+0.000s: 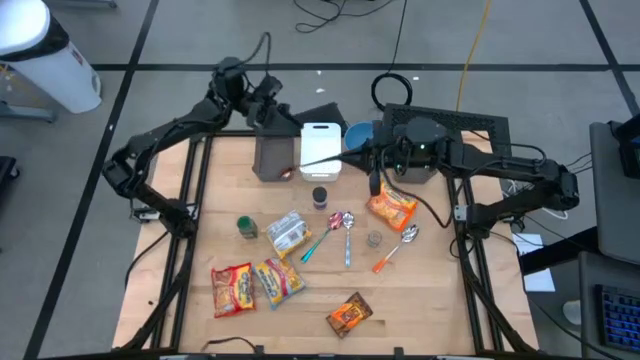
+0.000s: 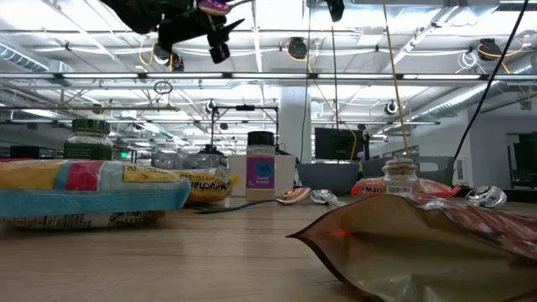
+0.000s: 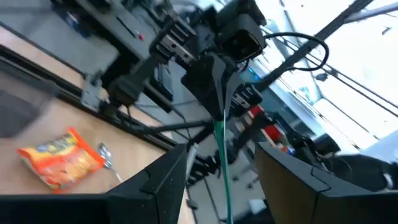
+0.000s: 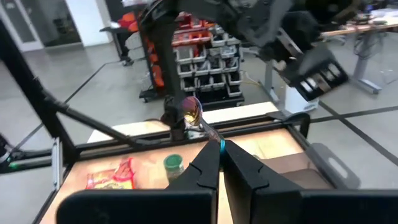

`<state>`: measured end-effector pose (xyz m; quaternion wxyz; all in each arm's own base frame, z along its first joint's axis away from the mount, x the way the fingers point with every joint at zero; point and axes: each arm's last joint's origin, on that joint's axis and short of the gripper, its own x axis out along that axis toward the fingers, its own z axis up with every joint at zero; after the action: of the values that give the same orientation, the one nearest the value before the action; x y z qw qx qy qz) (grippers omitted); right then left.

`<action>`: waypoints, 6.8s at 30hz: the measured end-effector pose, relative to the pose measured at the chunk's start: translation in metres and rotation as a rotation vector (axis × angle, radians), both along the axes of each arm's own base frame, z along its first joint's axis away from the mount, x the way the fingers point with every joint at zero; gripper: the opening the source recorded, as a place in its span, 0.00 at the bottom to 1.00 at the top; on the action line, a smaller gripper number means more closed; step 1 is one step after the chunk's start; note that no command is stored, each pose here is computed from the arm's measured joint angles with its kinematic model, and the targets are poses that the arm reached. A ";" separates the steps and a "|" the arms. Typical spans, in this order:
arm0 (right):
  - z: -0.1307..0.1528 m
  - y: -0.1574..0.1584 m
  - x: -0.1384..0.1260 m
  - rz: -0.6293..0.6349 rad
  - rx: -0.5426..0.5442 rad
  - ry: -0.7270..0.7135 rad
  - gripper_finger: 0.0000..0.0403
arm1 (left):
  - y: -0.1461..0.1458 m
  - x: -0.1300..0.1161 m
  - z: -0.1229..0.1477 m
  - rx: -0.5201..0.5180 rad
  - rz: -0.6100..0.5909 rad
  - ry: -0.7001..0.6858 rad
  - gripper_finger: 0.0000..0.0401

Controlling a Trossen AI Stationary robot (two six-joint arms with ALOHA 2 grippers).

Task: Pick & Place Food Item
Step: Put the left blue spoon into the left black bin

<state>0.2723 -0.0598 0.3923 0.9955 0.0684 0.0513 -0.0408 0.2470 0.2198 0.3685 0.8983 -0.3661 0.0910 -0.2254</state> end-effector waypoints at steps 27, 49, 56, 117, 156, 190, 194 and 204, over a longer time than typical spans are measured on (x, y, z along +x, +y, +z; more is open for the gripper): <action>0.021 -0.063 -0.049 -0.296 0.150 -0.135 0.00 | -0.063 -0.072 0.045 0.542 0.678 0.131 0.50; -0.084 -0.041 -0.040 -0.346 0.517 -0.526 0.00 | -0.103 -0.024 -0.009 0.431 0.580 0.141 0.50; -0.094 -0.017 -0.036 -0.358 0.528 -0.567 0.00 | -0.114 -0.013 -0.042 0.326 0.644 0.051 0.50; -0.103 0.017 -0.018 -0.318 0.535 -0.576 0.00 | -0.120 0.018 -0.059 0.206 0.877 -0.333 0.50; -0.103 0.017 -0.018 -0.318 0.532 -0.575 0.00 | -0.120 0.018 -0.061 0.211 0.874 -0.301 0.10; -0.101 0.019 -0.018 -0.242 0.515 -0.563 0.43 | -0.122 0.019 -0.062 0.215 0.816 -0.297 0.02; -0.099 0.019 -0.019 -0.233 0.529 -0.592 0.53 | -0.122 0.019 -0.063 0.209 0.815 -0.291 0.03; -0.091 0.019 -0.022 -0.221 0.475 -0.661 0.60 | -0.114 0.015 -0.063 0.200 0.748 -0.288 0.02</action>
<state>0.2498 -0.0405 0.3016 0.9047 0.3103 -0.2703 -0.1104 0.2624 0.1063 0.3058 0.9530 -0.2495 -0.1533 0.0776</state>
